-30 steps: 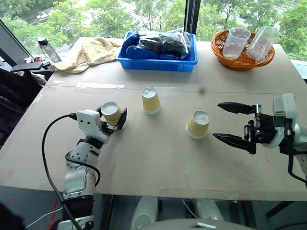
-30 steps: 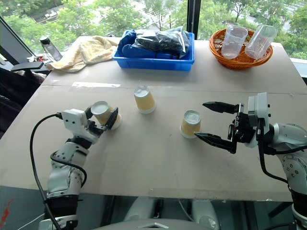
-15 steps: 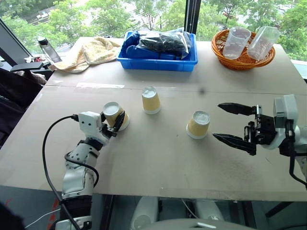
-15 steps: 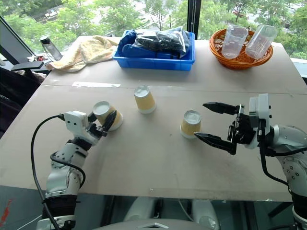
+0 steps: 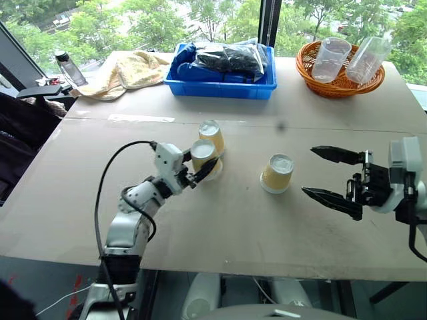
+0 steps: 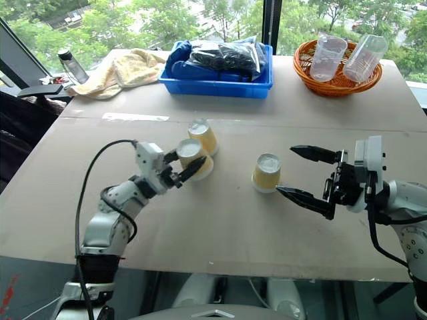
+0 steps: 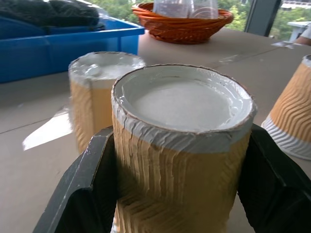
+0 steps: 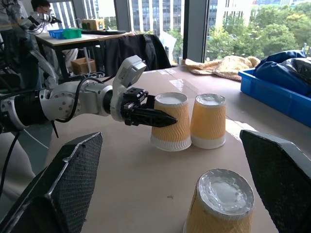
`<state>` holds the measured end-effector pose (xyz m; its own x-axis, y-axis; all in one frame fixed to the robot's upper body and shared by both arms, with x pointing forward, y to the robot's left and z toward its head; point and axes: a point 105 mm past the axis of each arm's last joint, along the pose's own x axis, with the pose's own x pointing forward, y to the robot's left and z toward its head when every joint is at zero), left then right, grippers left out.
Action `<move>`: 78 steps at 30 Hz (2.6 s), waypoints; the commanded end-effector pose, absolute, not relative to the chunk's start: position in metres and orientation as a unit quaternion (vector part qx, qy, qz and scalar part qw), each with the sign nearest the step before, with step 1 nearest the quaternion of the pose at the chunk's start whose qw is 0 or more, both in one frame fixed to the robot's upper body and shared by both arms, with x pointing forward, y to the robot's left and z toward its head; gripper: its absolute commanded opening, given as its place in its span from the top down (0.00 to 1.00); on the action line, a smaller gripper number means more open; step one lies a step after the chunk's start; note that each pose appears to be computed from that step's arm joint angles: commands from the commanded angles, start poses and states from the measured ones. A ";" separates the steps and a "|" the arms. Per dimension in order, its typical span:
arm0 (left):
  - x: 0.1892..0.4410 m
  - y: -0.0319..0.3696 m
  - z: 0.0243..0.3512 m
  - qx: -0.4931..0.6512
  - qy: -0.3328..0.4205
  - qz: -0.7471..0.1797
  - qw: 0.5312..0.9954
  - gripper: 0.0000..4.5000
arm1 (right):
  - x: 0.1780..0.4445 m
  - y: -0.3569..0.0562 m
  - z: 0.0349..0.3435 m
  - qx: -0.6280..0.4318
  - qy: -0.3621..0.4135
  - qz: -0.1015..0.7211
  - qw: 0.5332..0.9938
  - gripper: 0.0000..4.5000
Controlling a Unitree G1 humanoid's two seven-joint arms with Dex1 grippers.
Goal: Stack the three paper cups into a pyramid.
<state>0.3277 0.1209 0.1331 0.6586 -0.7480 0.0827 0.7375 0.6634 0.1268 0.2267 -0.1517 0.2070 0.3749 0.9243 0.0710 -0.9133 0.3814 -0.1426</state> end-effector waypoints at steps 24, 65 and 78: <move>0.329 0.069 0.119 0.050 -0.043 -0.516 0.854 0.42 | 0.204 -0.179 0.191 -0.062 -0.053 0.492 0.867 0.00; 0.306 0.075 0.201 0.008 -0.192 -0.504 0.842 0.01 | 0.204 -0.183 0.187 -0.060 -0.053 0.497 0.864 0.00; 0.365 0.140 0.165 0.111 -0.127 -0.278 0.946 0.01 | 0.208 -0.184 0.191 -0.058 -0.058 0.503 0.860 0.00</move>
<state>0.3660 0.1405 0.1561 0.8219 -0.5496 0.1496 0.5121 0.8280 0.2284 0.2100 -0.1845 0.1831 0.5022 0.8644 0.0266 -0.8553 0.5010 -0.1324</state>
